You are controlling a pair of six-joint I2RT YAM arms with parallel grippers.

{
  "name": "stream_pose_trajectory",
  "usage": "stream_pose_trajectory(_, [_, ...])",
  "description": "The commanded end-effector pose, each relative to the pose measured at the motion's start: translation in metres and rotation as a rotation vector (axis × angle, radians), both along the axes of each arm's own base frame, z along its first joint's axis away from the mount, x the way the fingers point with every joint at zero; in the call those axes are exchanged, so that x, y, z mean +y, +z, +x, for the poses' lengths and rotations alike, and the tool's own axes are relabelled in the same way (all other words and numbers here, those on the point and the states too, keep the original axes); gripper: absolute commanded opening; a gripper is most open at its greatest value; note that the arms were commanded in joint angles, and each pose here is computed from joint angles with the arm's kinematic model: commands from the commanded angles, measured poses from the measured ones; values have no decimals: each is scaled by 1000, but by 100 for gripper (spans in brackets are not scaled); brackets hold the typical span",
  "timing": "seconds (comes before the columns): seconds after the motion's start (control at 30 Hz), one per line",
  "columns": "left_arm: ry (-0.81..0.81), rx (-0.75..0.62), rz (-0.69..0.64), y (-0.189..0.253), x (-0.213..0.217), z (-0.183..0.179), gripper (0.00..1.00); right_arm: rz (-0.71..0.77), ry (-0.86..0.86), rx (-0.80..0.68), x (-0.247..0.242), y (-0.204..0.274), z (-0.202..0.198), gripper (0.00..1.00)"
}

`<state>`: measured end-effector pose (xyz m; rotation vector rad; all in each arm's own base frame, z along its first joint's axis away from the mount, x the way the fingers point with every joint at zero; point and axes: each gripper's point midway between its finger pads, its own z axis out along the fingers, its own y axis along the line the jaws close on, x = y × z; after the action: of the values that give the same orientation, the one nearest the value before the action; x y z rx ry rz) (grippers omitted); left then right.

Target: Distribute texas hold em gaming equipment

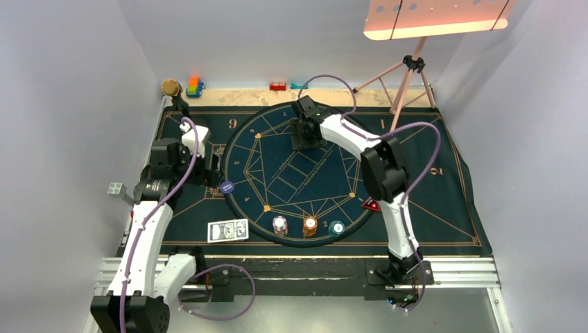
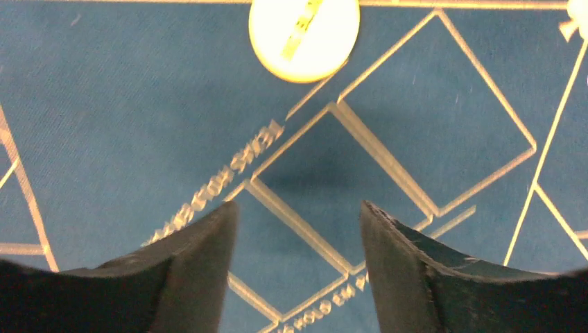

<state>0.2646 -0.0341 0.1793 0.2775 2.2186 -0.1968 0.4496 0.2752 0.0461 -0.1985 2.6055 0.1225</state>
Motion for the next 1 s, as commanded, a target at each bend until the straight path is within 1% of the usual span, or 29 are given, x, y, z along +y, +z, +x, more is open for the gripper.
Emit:
stream_pose_trajectory(0.0, [-7,-28,16,2,3,3,100,44,87,-95,17,68,-55,72])
stream_pose_trajectory(0.13, [-13,-27,19,0,3,2,100,61,230,-120,36,86,-128,80])
stream_pose_trajectory(0.23, [-15,-30,24,-1,3,2,100,84,338,-121,50,93,-181,82])
stream_pose_trajectory(0.33, [-9,-35,31,-2,5,2,100,90,409,-106,60,91,-224,83])
stream_pose_trajectory(0.43, [-12,-40,28,-2,4,2,100,82,478,-99,71,87,-257,84])
stream_pose_trajectory(0.5, [-13,-39,27,-2,4,1,100,48,506,-92,75,80,-272,84])
stream_pose_trajectory(0.6, [-13,-37,25,-4,3,2,100,1,520,-77,75,68,-279,85])
stream_pose_trajectory(0.8, [-13,-40,24,-4,3,1,100,10,580,-57,90,61,-295,87])
stream_pose_trajectory(0.97, [-11,-42,25,-4,4,2,100,-14,588,-28,89,48,-300,87])
